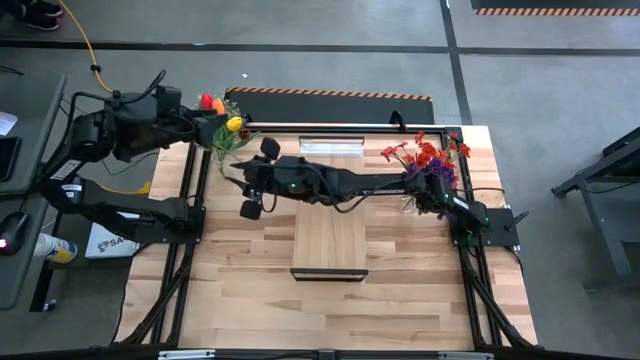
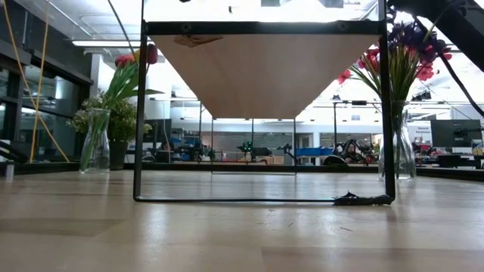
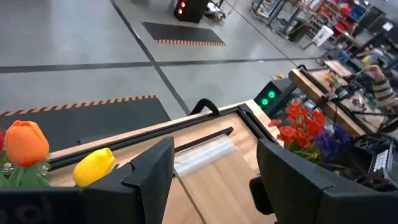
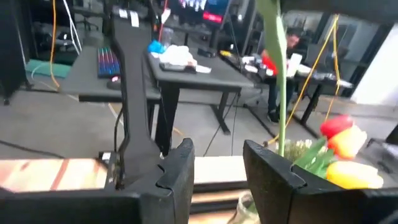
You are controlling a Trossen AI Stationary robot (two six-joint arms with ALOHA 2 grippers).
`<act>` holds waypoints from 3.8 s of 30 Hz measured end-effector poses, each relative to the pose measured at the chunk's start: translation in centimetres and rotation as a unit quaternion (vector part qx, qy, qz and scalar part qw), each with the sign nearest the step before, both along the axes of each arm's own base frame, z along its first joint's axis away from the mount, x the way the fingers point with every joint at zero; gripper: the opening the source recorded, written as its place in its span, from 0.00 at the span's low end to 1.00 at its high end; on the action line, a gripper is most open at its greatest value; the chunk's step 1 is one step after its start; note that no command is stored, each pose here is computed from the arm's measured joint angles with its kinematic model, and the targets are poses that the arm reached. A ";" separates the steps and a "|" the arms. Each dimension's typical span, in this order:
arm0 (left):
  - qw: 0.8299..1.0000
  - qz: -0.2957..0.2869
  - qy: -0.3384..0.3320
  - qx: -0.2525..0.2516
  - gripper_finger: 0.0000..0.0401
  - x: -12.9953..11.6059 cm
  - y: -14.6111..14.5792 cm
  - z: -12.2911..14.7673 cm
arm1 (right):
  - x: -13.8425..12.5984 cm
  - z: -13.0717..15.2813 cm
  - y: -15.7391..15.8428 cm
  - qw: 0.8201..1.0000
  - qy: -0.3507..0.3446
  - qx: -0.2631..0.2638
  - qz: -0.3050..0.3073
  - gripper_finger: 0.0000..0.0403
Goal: Pick and place flowers into a vace then onto a shelf
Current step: Put the pink tulip into the left transparent vase
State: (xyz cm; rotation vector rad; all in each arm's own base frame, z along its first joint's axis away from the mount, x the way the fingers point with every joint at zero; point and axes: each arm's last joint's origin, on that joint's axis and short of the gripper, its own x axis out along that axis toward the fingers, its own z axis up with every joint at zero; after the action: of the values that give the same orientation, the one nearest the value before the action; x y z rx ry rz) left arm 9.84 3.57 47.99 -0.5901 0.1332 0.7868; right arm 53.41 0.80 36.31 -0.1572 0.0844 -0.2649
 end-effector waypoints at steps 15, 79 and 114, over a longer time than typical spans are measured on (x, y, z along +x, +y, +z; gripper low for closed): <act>0.997 -0.072 0.016 -0.025 0.65 2.4 0.1 -0.4 | -0.1 -0.5 -1.8 0.999 0.019 0.023 -0.037 0.45; 0.990 -0.143 0.000 0.007 0.65 5.4 -2.5 -0.1 | -0.1 -0.5 1.0 1.000 0.019 0.000 -0.025 0.00; 0.983 -0.167 0.079 -0.011 0.65 10.3 -2.7 -2.5 | -0.6 0.1 3.8 0.999 0.023 -0.028 -0.006 0.00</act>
State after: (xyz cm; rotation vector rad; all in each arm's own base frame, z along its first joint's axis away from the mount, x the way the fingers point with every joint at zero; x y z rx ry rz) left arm 20.13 0.92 45.51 -0.5092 0.3774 0.5042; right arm 52.81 4.57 36.44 -0.2189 0.1240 -0.2756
